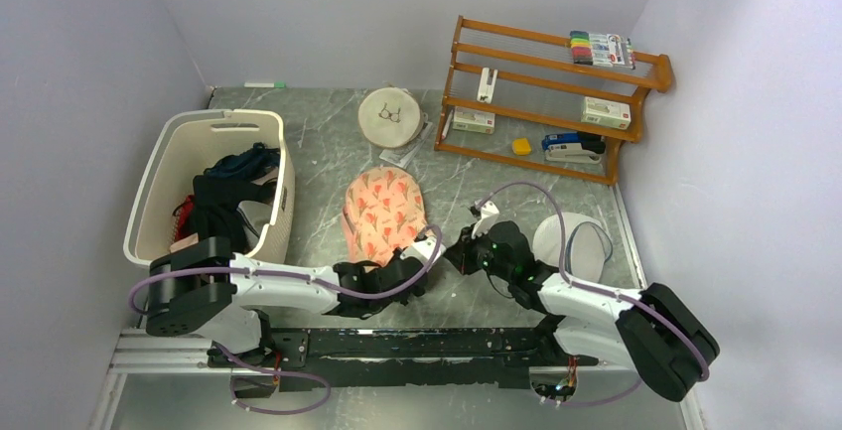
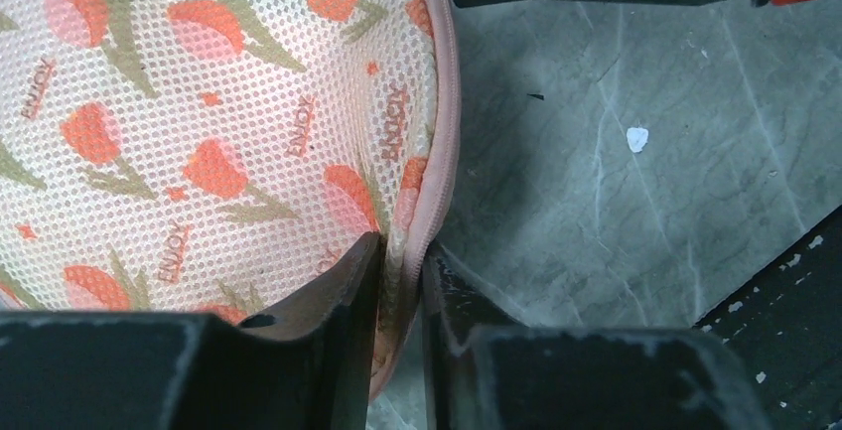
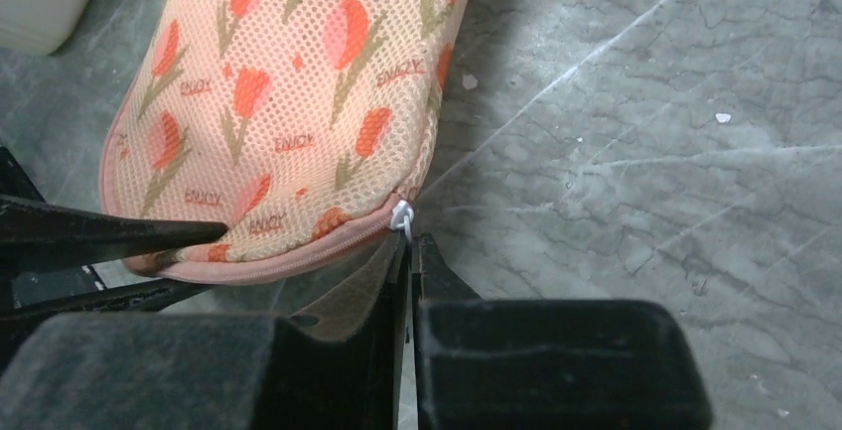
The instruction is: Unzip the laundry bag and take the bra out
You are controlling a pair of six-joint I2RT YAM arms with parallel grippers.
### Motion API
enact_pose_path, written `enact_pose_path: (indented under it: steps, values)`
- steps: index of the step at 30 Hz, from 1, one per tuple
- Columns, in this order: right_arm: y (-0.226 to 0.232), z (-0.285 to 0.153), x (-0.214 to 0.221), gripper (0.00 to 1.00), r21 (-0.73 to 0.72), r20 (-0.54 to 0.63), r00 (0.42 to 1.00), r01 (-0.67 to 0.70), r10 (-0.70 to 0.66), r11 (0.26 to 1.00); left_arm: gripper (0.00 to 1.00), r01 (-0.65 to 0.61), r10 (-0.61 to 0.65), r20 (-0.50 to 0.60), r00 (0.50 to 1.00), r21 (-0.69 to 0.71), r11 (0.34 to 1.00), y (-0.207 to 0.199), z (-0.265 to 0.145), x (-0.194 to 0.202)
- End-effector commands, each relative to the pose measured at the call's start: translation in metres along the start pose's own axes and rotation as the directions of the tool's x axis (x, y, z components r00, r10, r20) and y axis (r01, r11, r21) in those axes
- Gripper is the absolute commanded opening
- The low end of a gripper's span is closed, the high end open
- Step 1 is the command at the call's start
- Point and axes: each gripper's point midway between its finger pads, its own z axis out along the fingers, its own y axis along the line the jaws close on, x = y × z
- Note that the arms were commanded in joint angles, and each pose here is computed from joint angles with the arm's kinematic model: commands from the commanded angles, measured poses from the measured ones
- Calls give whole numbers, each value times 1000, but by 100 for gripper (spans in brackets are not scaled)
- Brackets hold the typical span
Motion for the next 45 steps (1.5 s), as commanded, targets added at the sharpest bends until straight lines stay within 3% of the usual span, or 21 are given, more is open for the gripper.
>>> enact_pose_path:
  steps: [1, 4, 7, 14, 17, 19, 24, 29, 35, 45]
  values:
    - [-3, -4, -22, 7, 27, 91, 996, -14, 11, 1000, 40, 9, -8, -88, 996, 11, 1000, 0, -9, 14]
    - [-2, -6, -36, 11, 38, 124, 992, 14, -19, 999, 62, 48, -47, -73, 996, 19, 999, 1, -20, 3]
    - [-6, -7, -47, 15, 80, 135, 990, 34, -45, 996, 76, 105, -104, -44, 994, 26, 994, 5, -34, -7]
    - [-10, -10, -63, 28, 135, 121, 988, 77, -94, 988, 92, 223, -225, 55, 973, 40, 974, 25, -71, -33]
    - [-12, -14, -68, 46, 163, 128, 988, 68, -89, 984, 99, 284, -286, 98, 953, 37, 958, 43, -86, -47]
    - [-15, -17, -70, 55, 181, 133, 987, 64, -89, 981, 99, 344, -347, 123, 930, 47, 938, 61, -93, -54]
    - [-19, -30, -87, 61, 236, 174, 981, 42, -85, 971, 99, 490, -496, 167, 852, 79, 868, 110, -102, -66]
    - [-21, -42, -106, 65, 290, 196, 976, 34, -94, 957, 99, 572, -581, 74, 811, 109, 813, 123, -85, -54]
    - [-10, -51, -111, 65, 255, 176, 977, 75, -123, 964, 99, 687, -695, 6, 719, 143, 712, 134, -56, -42]
    - [-3, -69, -111, 65, 221, 223, 968, 65, -115, 973, 93, 656, -657, -23, 754, -41, 754, 167, -13, -22]
